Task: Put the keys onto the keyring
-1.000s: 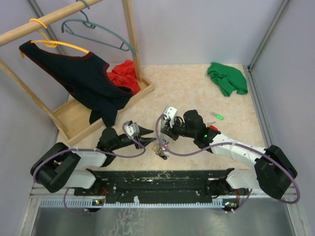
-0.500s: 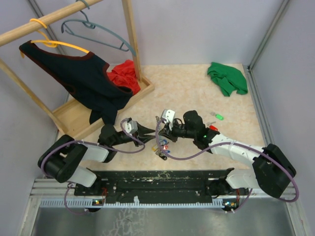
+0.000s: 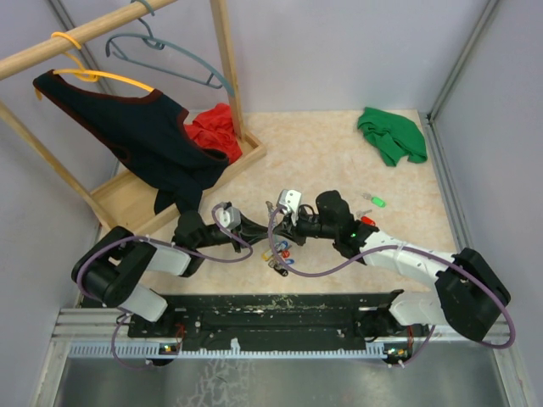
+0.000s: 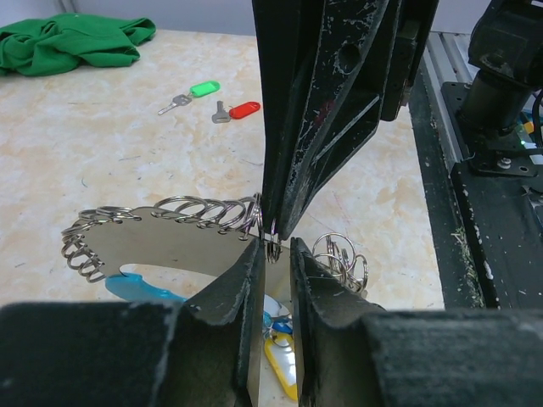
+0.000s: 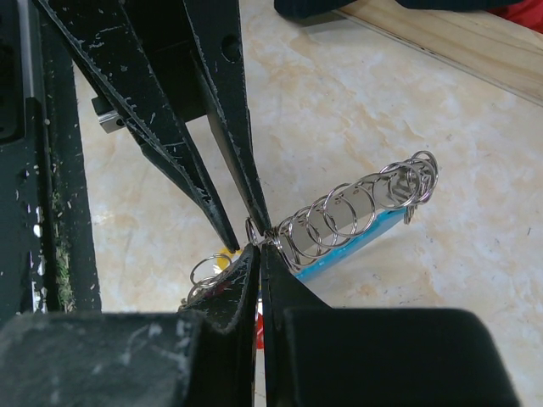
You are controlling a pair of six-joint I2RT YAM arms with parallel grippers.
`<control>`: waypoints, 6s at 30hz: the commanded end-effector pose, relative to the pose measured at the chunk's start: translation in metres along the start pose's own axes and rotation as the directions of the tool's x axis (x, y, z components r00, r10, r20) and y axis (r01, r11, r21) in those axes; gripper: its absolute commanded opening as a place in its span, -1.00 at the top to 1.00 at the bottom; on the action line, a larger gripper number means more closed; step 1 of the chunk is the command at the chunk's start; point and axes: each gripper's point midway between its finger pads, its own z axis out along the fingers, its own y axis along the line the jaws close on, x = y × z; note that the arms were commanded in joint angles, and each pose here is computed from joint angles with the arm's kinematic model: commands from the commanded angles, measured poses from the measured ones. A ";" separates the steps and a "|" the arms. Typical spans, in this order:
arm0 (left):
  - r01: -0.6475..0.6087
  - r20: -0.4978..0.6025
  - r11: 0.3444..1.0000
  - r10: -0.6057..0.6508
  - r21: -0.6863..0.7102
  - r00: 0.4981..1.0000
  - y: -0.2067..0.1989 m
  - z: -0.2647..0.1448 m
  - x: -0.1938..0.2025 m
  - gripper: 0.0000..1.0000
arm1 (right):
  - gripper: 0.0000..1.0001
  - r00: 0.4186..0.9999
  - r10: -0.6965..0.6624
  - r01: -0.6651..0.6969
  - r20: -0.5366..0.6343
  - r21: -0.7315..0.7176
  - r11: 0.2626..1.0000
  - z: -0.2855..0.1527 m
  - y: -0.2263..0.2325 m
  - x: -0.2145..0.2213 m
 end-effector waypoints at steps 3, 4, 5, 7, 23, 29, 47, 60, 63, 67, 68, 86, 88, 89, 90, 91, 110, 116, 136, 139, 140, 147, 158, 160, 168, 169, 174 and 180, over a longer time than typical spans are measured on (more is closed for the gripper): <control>-0.030 0.013 0.999 0.029 0.036 0.999 -0.002 0.002 -0.005 0.55 | 1.00 0.998 -0.032 0.033 0.048 -0.017 0.999 0.004 0.001 -0.015; -0.029 0.013 0.999 0.029 0.037 0.999 -0.002 0.002 -0.006 0.60 | 1.00 0.998 -0.032 0.033 0.047 -0.017 0.999 0.004 0.001 -0.015; -0.030 0.013 0.999 0.029 0.040 0.999 -0.002 0.002 -0.006 0.67 | 1.00 0.998 -0.031 0.032 0.047 -0.015 0.999 0.004 0.000 -0.015; -0.030 0.011 0.999 0.030 0.042 0.999 -0.003 0.002 -0.006 0.74 | 1.00 0.998 -0.030 0.031 0.048 -0.014 0.999 0.004 0.000 -0.016; -0.009 -0.011 0.999 0.009 -0.037 1.000 0.009 0.000 0.000 0.48 | 1.00 0.998 -0.005 0.004 0.058 0.010 1.000 0.003 -0.004 -0.023; -0.022 -0.001 0.999 0.022 -0.027 1.000 0.007 0.000 -0.007 0.73 | 1.00 0.998 -0.004 0.004 0.061 0.009 1.000 0.004 -0.004 -0.024; -0.008 0.007 0.996 0.008 -0.084 1.000 0.007 -0.008 -0.008 0.43 | 1.00 0.997 0.044 -0.047 0.068 0.040 0.998 0.002 -0.014 -0.031; 0.021 0.006 0.988 -0.020 -0.155 1.000 0.025 -0.005 -0.011 0.22 | 1.00 0.986 0.125 -0.135 0.110 0.089 0.987 -0.001 -0.033 -0.039; 0.025 0.008 0.989 -0.024 -0.147 1.000 0.025 -0.004 -0.012 0.23 | 1.00 0.989 0.110 -0.117 0.101 0.070 0.991 0.000 -0.031 -0.037; 0.043 0.011 0.991 -0.042 -0.126 0.999 0.027 0.001 -0.013 0.25 | 1.00 0.961 0.226 -0.242 0.158 0.093 0.966 -0.006 -0.050 -0.036; 0.045 0.016 0.992 -0.043 -0.121 0.999 0.027 0.002 -0.014 0.24 | 1.00 0.951 0.267 -0.286 0.154 0.121 0.950 -0.006 -0.058 -0.032; 0.078 0.003 0.994 -0.078 -0.079 0.997 0.031 0.010 -0.008 0.27 | 1.00 0.982 0.175 -0.183 0.068 0.144 0.972 -0.005 -0.061 -0.002; 0.079 0.004 0.995 -0.079 -0.052 0.997 0.029 0.012 -0.008 0.29 | 1.00 0.986 0.143 -0.153 0.083 0.118 0.981 -0.005 -0.057 -0.004; 0.079 0.007 0.996 -0.078 -0.043 0.997 0.029 0.014 -0.008 0.31 | 1.00 0.988 0.127 -0.136 0.088 0.106 0.985 -0.005 -0.054 -0.003; 0.079 0.008 0.996 -0.079 -0.032 0.997 0.028 0.015 -0.008 0.31 | 1.00 0.989 0.118 -0.127 0.090 0.104 0.986 -0.005 -0.054 -0.002; 0.078 0.009 0.997 -0.078 -0.023 0.997 0.028 0.016 -0.008 0.32 | 1.00 0.990 0.109 -0.118 0.092 0.100 0.988 -0.005 -0.053 -0.002; 0.046 -0.034 0.999 -0.046 0.018 0.998 0.032 0.022 0.007 0.28 | 1.00 0.990 0.045 -0.043 0.131 -0.021 0.999 -0.006 -0.032 -0.014; 0.014 -0.033 0.998 -0.016 -0.053 0.999 0.046 0.020 0.003 0.13 | 1.00 0.992 0.051 -0.046 0.119 -0.040 0.998 -0.007 -0.028 -0.009; 0.018 -0.017 0.997 -0.016 0.076 1.000 0.020 0.016 0.002 0.32 | 1.00 0.991 0.030 -0.027 0.132 -0.031 0.999 -0.008 -0.029 -0.014; 0.021 -0.026 0.997 -0.019 0.068 0.999 0.022 0.016 0.004 0.32 | 1.00 0.991 0.028 -0.023 0.133 -0.035 0.999 -0.008 -0.028 -0.014; 0.024 -0.030 0.997 -0.022 0.070 0.999 0.023 0.017 0.005 0.32 | 1.00 0.990 0.024 -0.020 0.135 -0.035 0.999 -0.009 -0.028 -0.015; 0.042 -0.049 0.996 -0.039 0.081 0.998 0.023 0.018 0.010 0.34 | 1.00 0.990 0.016 -0.009 0.143 -0.048 0.999 -0.009 -0.026 -0.017; 0.054 -0.054 0.993 -0.049 0.108 0.997 0.020 0.019 0.012 0.53 | 1.00 0.988 0.012 -0.003 0.151 -0.059 0.998 -0.010 -0.024 -0.018; 0.056 -0.056 0.992 -0.050 0.109 0.997 0.019 0.019 0.012 0.57 | 1.00 0.988 0.011 -0.002 0.152 -0.059 0.998 -0.010 -0.024 -0.019; 0.046 -0.048 0.993 -0.041 0.112 0.998 0.019 0.019 0.009 0.63 | 1.00 0.987 0.006 0.006 0.161 -0.074 0.997 -0.010 -0.021 -0.021; 0.049 -0.048 0.992 -0.044 0.114 0.998 0.019 0.019 0.009 0.65 | 1.00 0.987 0.007 0.005 0.161 -0.075 0.997 -0.010 -0.021 -0.021; 0.046 -0.045 0.992 -0.041 0.114 0.998 0.018 0.019 0.006 0.96 | 1.00 0.987 0.009 0.004 0.160 -0.082 0.997 -0.010 -0.020 -0.021; 0.029 -0.053 0.997 -0.025 0.073 0.998 0.021 0.015 0.003 1.00 | 0.85 0.988 0.024 -0.015 0.150 -0.062 0.998 -0.013 -0.022 -0.024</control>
